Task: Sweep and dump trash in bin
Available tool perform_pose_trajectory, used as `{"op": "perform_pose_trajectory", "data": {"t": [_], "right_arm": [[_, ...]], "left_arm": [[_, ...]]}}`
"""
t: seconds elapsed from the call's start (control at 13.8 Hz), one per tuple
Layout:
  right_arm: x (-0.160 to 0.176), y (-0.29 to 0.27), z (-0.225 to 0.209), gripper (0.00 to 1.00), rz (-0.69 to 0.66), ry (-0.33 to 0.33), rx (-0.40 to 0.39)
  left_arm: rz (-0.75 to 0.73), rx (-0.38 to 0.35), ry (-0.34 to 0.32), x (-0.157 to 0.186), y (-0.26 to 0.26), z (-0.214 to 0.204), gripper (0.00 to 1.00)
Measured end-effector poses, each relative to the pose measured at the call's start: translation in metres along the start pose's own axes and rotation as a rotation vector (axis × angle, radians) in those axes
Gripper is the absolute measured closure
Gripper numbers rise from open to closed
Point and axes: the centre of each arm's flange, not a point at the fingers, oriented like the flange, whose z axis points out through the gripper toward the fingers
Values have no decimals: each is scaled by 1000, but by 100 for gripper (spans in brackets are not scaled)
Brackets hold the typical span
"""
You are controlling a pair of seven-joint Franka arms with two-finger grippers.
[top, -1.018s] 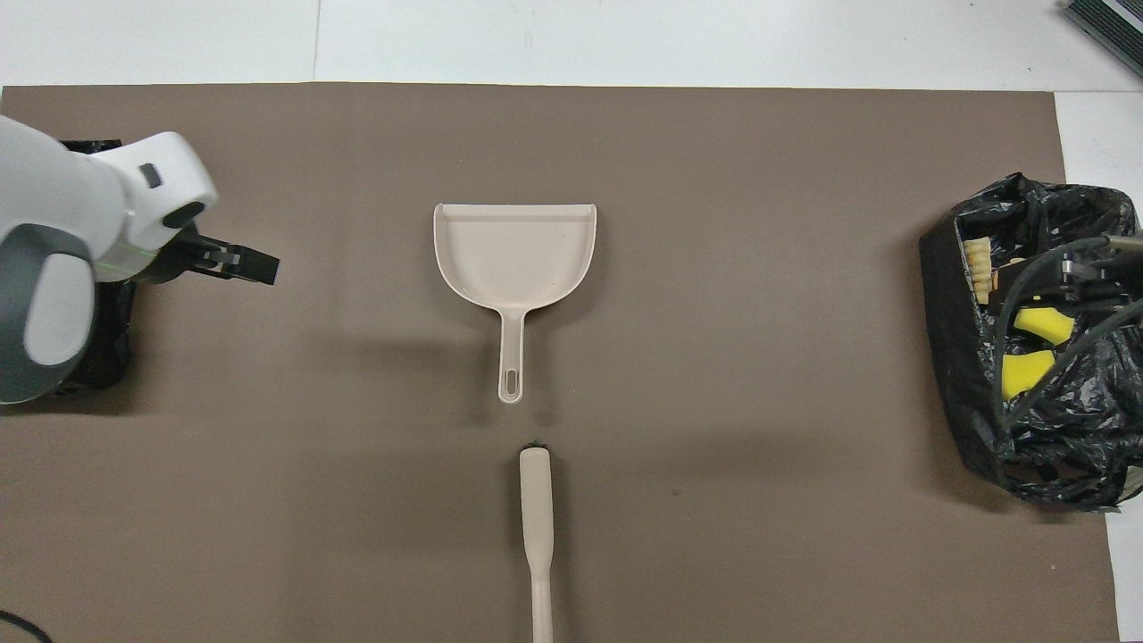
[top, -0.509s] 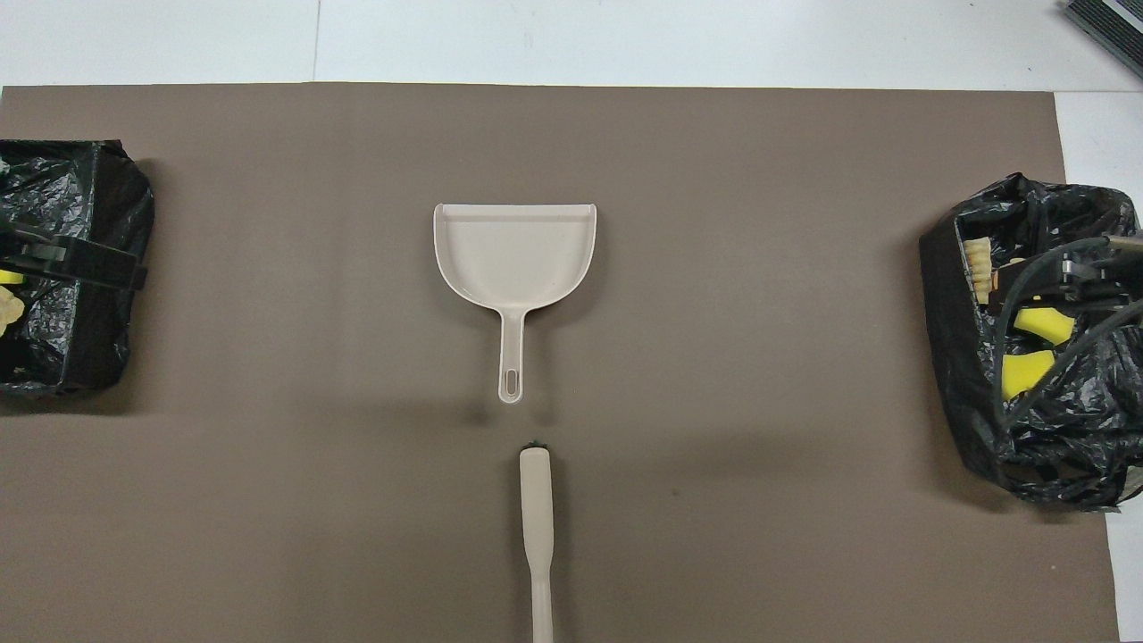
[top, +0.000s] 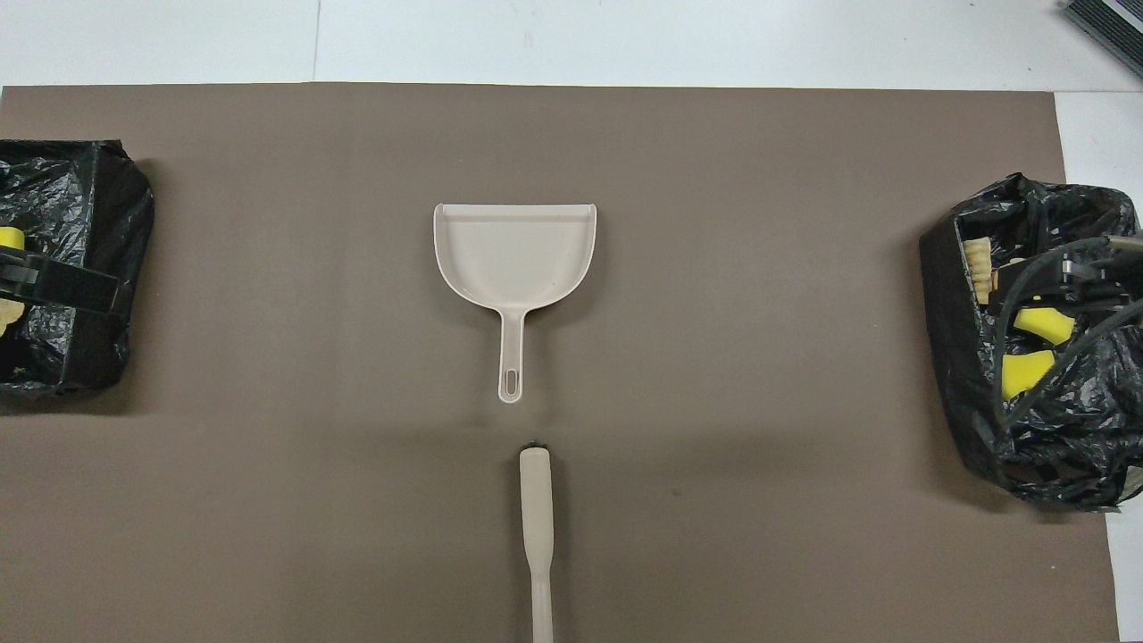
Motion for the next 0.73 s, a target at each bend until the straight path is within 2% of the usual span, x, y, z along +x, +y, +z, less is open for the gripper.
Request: {"op": "perform_pose_trajectory", "data": {"t": [0.73], "right_arm": [[0, 0, 0, 0, 0, 0, 0]], "left_arm": [[-31, 24, -15, -4, -14, 0, 0]]}}
